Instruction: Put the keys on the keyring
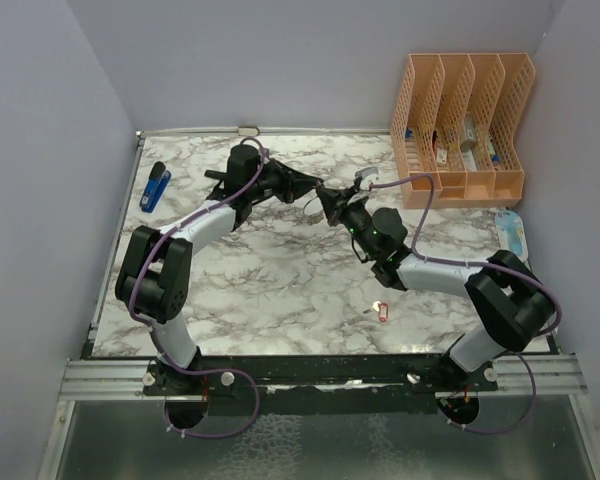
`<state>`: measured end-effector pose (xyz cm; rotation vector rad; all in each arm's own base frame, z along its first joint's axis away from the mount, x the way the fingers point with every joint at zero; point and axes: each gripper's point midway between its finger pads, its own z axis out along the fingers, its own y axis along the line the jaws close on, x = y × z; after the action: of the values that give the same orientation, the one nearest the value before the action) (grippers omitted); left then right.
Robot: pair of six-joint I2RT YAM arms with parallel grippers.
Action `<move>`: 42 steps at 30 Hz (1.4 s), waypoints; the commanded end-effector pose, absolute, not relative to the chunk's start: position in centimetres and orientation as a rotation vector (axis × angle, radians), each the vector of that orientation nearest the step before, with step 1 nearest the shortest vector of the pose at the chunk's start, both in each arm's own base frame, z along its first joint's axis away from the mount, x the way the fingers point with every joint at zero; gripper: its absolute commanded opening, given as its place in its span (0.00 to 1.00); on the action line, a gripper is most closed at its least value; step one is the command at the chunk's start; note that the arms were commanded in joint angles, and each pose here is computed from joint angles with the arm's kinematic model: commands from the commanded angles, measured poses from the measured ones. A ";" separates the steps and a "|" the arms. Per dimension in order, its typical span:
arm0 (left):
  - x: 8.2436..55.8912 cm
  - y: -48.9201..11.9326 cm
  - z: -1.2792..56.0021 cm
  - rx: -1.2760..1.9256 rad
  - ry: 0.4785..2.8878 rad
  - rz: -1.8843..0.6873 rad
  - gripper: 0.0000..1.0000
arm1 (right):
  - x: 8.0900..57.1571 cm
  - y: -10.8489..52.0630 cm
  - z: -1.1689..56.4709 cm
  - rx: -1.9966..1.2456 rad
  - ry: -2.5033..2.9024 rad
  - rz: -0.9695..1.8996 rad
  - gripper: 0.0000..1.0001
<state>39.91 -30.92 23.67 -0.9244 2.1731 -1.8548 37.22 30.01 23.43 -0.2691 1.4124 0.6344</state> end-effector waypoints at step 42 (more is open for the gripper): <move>39.0 -29.6 19.3 -0.549 2.218 -1.578 0.60 | 35.6 28.1 18.6 -0.389 1.810 0.414 0.01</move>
<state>39.28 -30.36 21.29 -0.6641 2.1679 -1.7063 35.65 29.30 17.60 -0.3865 1.7330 0.4993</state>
